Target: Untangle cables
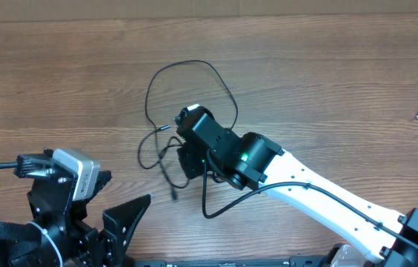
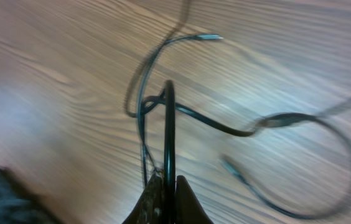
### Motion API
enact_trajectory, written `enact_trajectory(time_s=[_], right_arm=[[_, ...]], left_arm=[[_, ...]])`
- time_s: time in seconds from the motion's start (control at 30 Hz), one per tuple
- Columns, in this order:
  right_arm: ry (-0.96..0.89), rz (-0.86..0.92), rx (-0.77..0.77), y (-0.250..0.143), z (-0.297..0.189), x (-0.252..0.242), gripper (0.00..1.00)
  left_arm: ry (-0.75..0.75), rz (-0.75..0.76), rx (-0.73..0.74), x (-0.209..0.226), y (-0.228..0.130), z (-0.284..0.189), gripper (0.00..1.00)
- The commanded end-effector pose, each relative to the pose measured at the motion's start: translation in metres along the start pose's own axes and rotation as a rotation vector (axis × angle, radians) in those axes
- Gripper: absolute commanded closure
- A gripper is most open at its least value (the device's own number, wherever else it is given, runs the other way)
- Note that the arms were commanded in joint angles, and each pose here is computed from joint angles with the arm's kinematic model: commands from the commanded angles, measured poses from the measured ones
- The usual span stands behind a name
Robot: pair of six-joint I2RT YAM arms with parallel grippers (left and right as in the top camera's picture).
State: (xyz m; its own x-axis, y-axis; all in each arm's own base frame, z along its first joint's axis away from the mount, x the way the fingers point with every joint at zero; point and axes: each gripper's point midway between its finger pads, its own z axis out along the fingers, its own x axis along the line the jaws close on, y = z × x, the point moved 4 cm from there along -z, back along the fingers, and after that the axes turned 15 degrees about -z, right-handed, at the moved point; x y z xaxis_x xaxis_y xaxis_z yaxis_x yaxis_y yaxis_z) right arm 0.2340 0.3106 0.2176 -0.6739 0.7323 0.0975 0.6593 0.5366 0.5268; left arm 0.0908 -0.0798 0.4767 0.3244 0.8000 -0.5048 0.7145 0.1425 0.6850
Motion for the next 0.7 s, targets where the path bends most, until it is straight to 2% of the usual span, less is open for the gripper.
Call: enact_trajectory(time_s=[0.0, 0.13, 0.43, 0.67], right_arm=[[-0.186, -0.067, -0.084, 0.025, -0.026, -0.021, 0.96], [-0.325, -0.064, -0.164, 0.048, -0.053, -0.036, 0.96], [-0.298, -0.033, -0.346, 0.085, -0.104, -0.03, 0.96], [-0.333, 0.041, -0.483, 0.096, -0.155, -0.036, 0.96]], left_arm=[[-0.005, 0.015, -0.016, -0.002, 0.0, -0.005, 0.28], [0.0, 0.015, -0.018, -0.001, 0.0, -0.005, 0.28], [0.12, 0.012, -0.065, 0.015, 0.007, -0.005, 0.25], [0.256, -0.017, -0.061, 0.038, 0.01, 0.009, 0.23]])
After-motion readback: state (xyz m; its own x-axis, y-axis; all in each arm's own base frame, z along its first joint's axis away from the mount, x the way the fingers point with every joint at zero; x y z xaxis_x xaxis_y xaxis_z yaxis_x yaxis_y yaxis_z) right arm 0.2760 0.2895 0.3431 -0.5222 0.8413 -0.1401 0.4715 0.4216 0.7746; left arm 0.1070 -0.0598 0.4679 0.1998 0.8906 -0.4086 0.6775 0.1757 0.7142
